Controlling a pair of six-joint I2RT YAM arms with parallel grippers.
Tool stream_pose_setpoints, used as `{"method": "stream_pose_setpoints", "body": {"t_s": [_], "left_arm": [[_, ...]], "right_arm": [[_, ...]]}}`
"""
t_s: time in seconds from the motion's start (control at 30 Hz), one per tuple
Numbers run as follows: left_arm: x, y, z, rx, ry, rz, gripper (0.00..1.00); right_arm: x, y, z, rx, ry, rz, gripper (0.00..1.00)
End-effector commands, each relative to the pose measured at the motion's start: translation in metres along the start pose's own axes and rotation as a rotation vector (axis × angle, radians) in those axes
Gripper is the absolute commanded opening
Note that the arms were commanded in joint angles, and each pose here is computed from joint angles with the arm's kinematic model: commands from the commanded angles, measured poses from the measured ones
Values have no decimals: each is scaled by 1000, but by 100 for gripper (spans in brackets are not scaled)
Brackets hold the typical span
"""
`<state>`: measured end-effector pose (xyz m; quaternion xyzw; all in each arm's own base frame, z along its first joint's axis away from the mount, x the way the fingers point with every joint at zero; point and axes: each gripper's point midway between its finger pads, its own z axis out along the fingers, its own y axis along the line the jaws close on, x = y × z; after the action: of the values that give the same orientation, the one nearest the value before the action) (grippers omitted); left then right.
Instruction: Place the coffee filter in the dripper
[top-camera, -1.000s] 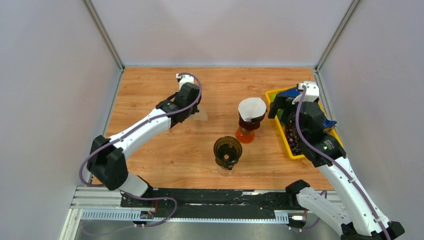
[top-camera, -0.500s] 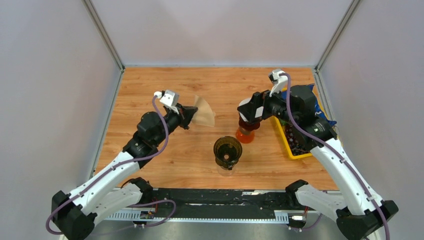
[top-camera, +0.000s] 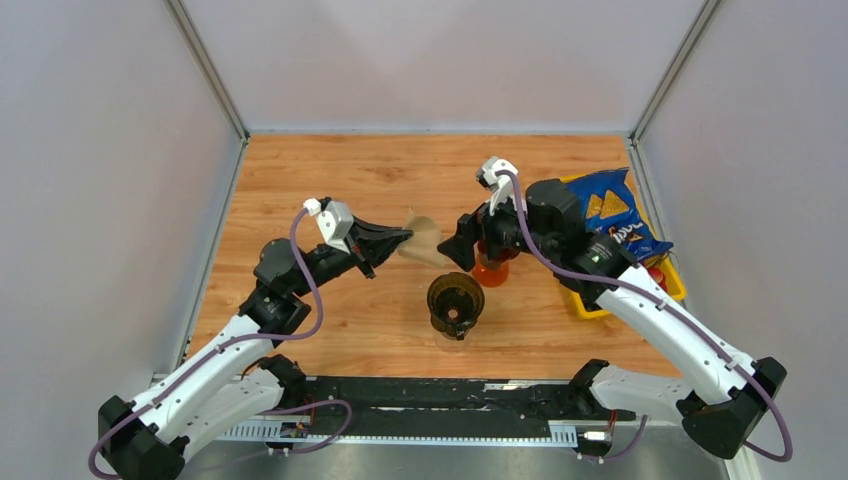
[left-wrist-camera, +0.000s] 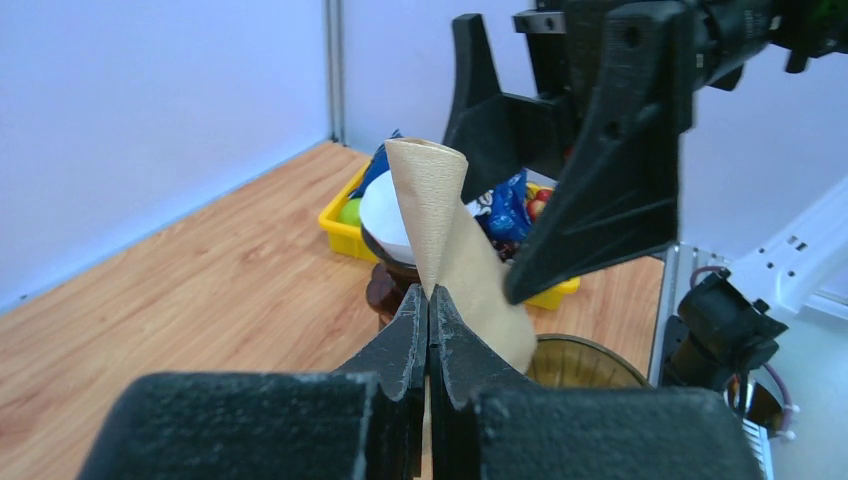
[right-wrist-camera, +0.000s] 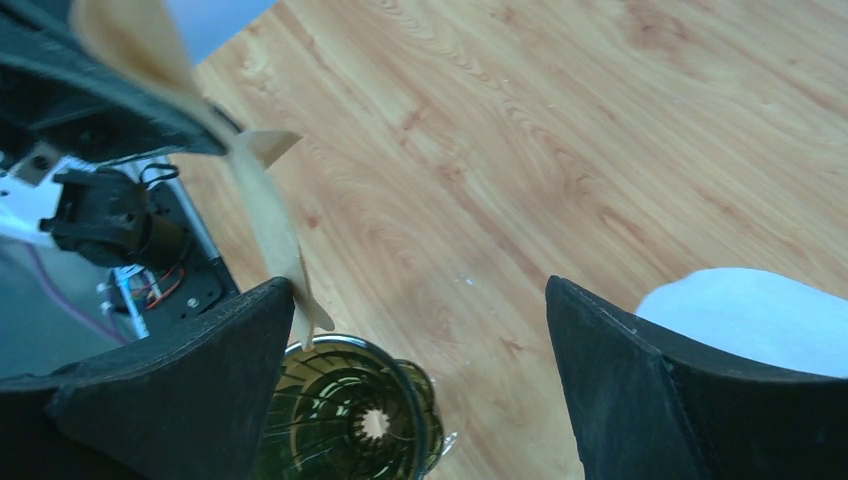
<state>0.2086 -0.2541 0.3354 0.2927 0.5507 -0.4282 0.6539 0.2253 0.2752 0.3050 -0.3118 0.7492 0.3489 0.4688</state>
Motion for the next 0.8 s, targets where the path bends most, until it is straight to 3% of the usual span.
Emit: {"method": "stream_pose_setpoints", "body": {"t_s": [0.0, 0.4, 0.6, 0.77], "left_arm": [[-17, -20, -1, 108, -59, 59, 0], [-15, -11, 2, 65, -42, 43, 0], [-15, -9, 5, 57, -37, 32, 0], [-16, -11, 4, 65, -40, 30, 0]], "right_arm": [[-31, -14, -9, 94, -103, -58, 100], [-31, -11, -27, 101, -136, -102, 100], [-20, -8, -18, 63, -97, -100, 100], [-16, -21, -13, 127, -82, -86, 100]]}}
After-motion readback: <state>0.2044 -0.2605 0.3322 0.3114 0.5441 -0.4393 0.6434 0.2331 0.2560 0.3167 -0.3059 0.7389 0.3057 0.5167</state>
